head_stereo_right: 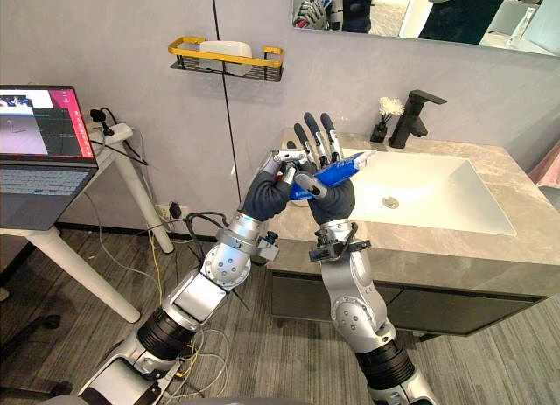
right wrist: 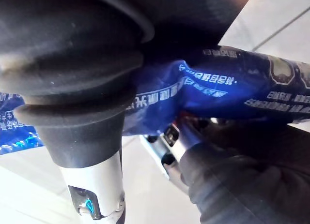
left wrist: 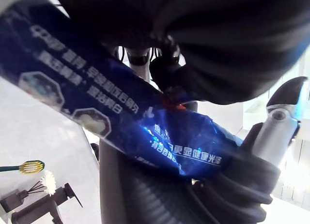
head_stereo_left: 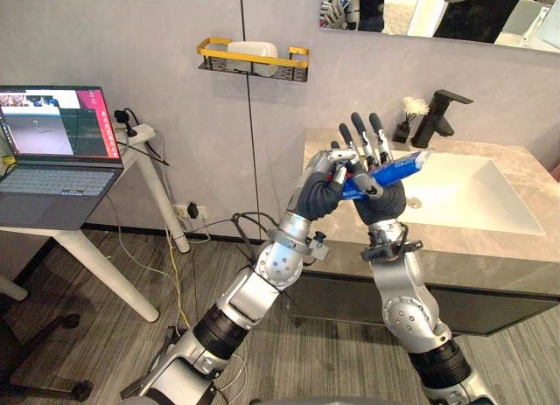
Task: Organize washtable
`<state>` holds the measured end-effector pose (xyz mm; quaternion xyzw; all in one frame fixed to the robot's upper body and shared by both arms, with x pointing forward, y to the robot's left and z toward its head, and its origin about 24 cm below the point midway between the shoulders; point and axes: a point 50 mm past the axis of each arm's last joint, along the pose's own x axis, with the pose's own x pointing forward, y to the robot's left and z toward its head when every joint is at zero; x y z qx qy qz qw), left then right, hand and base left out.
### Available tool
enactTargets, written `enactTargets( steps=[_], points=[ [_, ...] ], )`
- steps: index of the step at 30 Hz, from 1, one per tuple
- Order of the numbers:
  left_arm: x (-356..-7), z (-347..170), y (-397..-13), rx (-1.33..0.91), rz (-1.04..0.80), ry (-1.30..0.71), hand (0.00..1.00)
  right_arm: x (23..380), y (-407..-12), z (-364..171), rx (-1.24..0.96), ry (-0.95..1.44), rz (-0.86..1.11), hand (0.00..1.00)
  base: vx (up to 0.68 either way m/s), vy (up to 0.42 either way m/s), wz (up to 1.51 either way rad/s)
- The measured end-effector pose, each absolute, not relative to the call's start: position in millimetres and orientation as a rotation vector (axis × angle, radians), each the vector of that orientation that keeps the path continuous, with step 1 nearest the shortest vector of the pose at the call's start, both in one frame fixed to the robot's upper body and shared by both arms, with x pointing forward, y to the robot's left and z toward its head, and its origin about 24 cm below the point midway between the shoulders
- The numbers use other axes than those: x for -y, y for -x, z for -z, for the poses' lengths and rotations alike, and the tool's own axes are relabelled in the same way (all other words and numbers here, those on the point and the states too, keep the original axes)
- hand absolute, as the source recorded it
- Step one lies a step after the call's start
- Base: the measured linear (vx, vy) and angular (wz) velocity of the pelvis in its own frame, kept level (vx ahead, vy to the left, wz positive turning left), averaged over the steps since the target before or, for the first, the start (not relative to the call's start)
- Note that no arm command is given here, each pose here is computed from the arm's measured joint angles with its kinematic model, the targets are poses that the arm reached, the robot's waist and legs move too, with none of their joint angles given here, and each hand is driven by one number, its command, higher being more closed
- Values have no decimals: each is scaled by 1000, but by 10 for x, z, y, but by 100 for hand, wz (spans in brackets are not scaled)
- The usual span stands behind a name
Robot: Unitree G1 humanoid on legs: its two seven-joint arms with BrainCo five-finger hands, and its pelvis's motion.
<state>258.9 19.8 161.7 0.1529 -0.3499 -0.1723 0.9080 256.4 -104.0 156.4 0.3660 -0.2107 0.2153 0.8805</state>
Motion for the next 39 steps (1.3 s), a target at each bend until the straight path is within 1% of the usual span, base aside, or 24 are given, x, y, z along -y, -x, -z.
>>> enactTargets(
  steps=[2, 3, 10, 15, 20, 26, 27, 30, 34, 35, 36, 37, 38, 39],
  points=[
    [-202, -1606, -2589, 717, 356, -314, 100, 1040, -2565, -1559, 432, -755, -458, 0, 0, 0, 0],
    [-205, -1600, -2591, 714, 358, -312, 100, 1043, -2566, -1555, 428, -746, -465, 100, 0, 0, 0],
    [-239, -1556, -2581, 712, 370, -322, 100, 1056, -2567, -1557, 434, -711, -464, 100, 0, 0, 0],
    [-237, -1497, -2537, 695, 380, -300, 100, 1116, -2582, -1611, 495, -574, -417, 100, -3, 0, -1],
    [-243, -1434, -2522, 673, 371, -278, 100, 1120, -2586, -1623, 513, -505, -370, 100, -11, 1, -2],
    [-340, -1345, -2508, 633, 359, -261, 100, 1089, -2579, -1611, 523, -403, -352, 100, 0, 0, 0],
    [-361, -1318, -2501, 622, 367, -264, 0, 1089, -2569, -1579, 511, -399, -345, 100, 0, 0, 0],
    [-445, -1188, -2450, 567, 387, -272, 0, 1100, -2544, -1496, 488, -349, -314, 100, 0, 0, 0],
    [-549, -1037, -2451, 491, 364, -284, 0, 1135, -2554, -1465, 486, -301, -282, 100, 0, 0, 0],
    [-560, -996, -2455, 472, 364, -288, 0, 1193, -2570, -1469, 491, -301, -252, 100, 0, 0, 0],
    [-607, -931, -2461, 435, 351, -299, 0, 1275, -2587, -1495, 508, -314, -201, 100, 0, 0, 0],
    [-784, -628, -2446, 283, 319, -350, 0, 1541, -2633, -1622, 584, -358, -34, 100, 0, 0, 0],
    [-865, -474, -2428, 205, 306, -375, 0, 1673, -2643, -1692, 626, -366, 34, 100, 0, 0, 0],
    [-963, -214, -2360, 73, 294, -402, 0, 1872, -2636, -1797, 692, -371, 132, 100, 0, 0, 0]
  ],
)
